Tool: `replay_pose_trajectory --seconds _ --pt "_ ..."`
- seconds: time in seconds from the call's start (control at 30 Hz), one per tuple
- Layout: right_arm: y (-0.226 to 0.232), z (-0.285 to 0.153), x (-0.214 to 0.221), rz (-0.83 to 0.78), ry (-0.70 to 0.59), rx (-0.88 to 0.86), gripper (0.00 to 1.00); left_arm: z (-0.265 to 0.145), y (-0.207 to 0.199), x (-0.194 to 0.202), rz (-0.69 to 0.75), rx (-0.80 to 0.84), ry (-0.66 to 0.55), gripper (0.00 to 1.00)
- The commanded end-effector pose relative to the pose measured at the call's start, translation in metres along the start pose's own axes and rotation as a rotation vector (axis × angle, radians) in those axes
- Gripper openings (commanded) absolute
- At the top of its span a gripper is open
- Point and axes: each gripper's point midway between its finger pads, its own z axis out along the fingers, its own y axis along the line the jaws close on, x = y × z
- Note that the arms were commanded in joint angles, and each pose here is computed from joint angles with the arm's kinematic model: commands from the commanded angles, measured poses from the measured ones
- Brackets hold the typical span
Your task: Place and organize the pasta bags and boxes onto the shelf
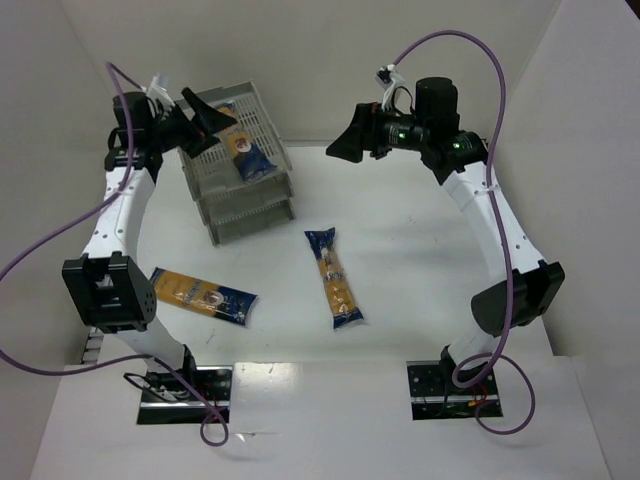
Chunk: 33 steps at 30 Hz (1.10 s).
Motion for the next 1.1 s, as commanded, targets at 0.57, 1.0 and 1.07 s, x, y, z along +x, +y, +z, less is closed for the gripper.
replay_pose_trajectory --seconds 0.57,1.0,1.07 --pt "-0.127 -0.027 0.149 -0.435 0.406 0.747 0.99 -0.196 -0.048 -0.006 0.619 -0.427 -0.449 1.00" --pt "-0.108 0.021 0.268 -0.325 0.631 0.612 0.99 -0.209 0.086 0.164 -0.017 -0.456 -0.219 1.00" --pt "-0.108 0.020 0.274 -0.309 0.643 0.605 0.99 -0.213 0.083 0.159 0.012 -0.457 -0.253 1.00"
